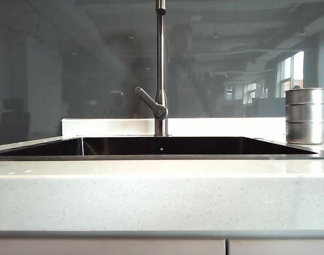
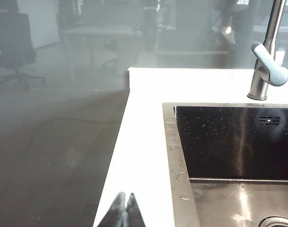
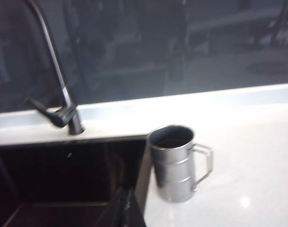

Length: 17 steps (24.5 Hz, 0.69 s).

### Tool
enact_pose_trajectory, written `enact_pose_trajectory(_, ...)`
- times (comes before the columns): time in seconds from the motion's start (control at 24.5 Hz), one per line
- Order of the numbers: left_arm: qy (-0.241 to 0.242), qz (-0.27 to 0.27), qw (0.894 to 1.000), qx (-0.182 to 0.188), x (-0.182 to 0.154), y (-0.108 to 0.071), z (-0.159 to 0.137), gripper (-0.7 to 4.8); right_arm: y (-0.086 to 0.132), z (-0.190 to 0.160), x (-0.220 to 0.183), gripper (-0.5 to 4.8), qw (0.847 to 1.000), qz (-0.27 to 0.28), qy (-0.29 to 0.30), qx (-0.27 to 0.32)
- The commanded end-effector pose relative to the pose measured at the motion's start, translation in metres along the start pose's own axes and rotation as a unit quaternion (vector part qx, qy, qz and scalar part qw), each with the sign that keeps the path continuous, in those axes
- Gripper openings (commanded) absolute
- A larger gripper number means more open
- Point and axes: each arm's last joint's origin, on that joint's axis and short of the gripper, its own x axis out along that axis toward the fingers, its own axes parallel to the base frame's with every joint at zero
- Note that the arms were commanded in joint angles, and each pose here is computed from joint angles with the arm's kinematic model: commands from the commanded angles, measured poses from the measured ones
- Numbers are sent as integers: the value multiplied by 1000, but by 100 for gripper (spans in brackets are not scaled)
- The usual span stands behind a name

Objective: Pick up the mug next to the sink, go to the faucet to get some water, pour the water into the sink, and finally put the mug back to its place.

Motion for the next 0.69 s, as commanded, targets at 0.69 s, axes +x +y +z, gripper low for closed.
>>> enact_pose_trajectory(0.69, -3, -3, 1000, 2, 0, 0, 1, -3, -14, -82, 12, -8, 998, -9, -42, -55)
